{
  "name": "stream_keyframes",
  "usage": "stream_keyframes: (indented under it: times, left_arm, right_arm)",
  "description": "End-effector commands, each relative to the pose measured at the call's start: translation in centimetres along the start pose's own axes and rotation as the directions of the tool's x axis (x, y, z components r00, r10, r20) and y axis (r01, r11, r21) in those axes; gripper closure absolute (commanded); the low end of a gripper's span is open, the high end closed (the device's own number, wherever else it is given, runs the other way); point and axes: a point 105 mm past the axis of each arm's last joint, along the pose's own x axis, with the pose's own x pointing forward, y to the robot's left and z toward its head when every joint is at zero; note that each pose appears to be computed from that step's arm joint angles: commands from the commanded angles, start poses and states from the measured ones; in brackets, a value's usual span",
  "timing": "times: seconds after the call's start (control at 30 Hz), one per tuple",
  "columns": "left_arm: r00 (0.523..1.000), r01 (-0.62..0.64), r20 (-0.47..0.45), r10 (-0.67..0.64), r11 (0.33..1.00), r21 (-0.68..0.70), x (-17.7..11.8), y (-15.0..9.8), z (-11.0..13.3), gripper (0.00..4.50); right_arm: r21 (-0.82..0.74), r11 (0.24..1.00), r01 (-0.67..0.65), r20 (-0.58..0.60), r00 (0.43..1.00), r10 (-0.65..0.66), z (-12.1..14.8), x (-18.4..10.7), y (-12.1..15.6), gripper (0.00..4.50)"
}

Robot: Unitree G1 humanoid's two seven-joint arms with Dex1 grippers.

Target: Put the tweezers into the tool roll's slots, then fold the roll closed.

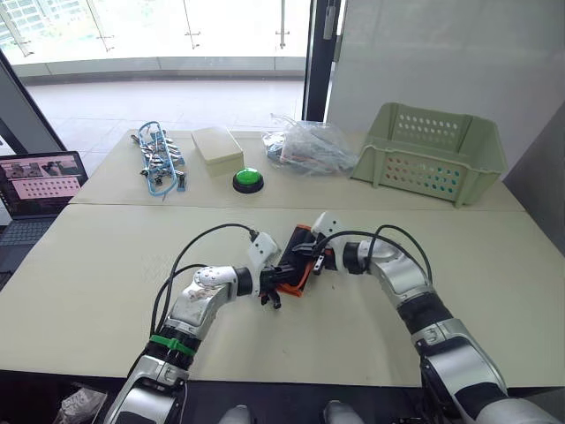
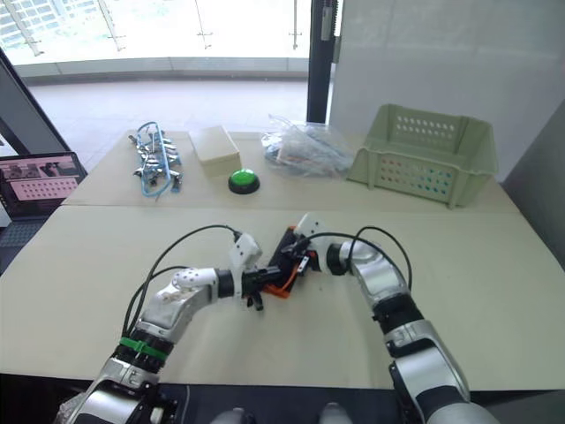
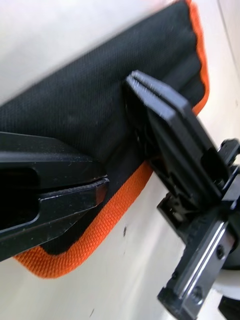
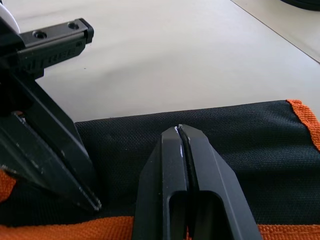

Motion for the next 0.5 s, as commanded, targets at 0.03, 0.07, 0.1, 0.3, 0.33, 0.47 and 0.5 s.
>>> stream_keyframes:
  times: [0.03, 0.07, 0.1, 0.3, 0.33, 0.47, 0.5]
  left_arm:
    - [0.993, 0.026, -0.113, -0.029, 0.999, -0.028, -0.4, -0.9, -3.0, 4.45]
    - [0.991, 0.007, -0.137, -0.011, 1.000, -0.027, -0.6, -0.6, -3.5, 4.45]
    - [0.988, -0.015, -0.152, 0.010, 0.999, -0.029, -0.8, -0.4, -3.8, 4.45]
    - [0.979, -0.077, -0.192, 0.071, 0.997, -0.023, -1.2, 0.6, -4.7, 4.45]
    - [0.978, -0.086, -0.195, 0.081, 0.996, -0.017, -1.1, 0.7, -4.7, 4.45]
    - [0.970, -0.110, -0.220, 0.105, 0.994, -0.012, -1.1, 1.1, -5.4, 4.45]
    - [0.969, -0.111, -0.225, 0.106, 0.994, -0.013, -1.1, 1.1, -5.6, 4.45]
  right_arm:
    - [-0.033, 0.999, -0.018, 0.044, 0.999, 0.019, -0.6, -0.6, 0.5, 4.50]
    - [-0.035, 0.999, -0.019, 0.078, 0.997, 0.021, 0.0, -0.9, 0.5, 4.50]
    - [-0.035, 0.999, -0.016, 0.100, 0.995, 0.019, 0.5, -1.1, 0.4, 4.50]
    - [-0.011, 0.999, -0.047, 0.076, 0.996, 0.048, -1.0, -1.2, 1.0, 4.50]
    - [-0.020, 0.999, -0.041, 0.044, 0.998, 0.042, -1.9, -0.9, 1.1, 4.50]
    - [0.007, 0.998, 0.061, -0.036, 0.998, -0.060, -4.5, 0.6, 0.2, 4.50]
    - [0.020, 0.996, 0.082, -0.042, 0.996, -0.082, -4.9, 0.8, -0.1, 4.50]
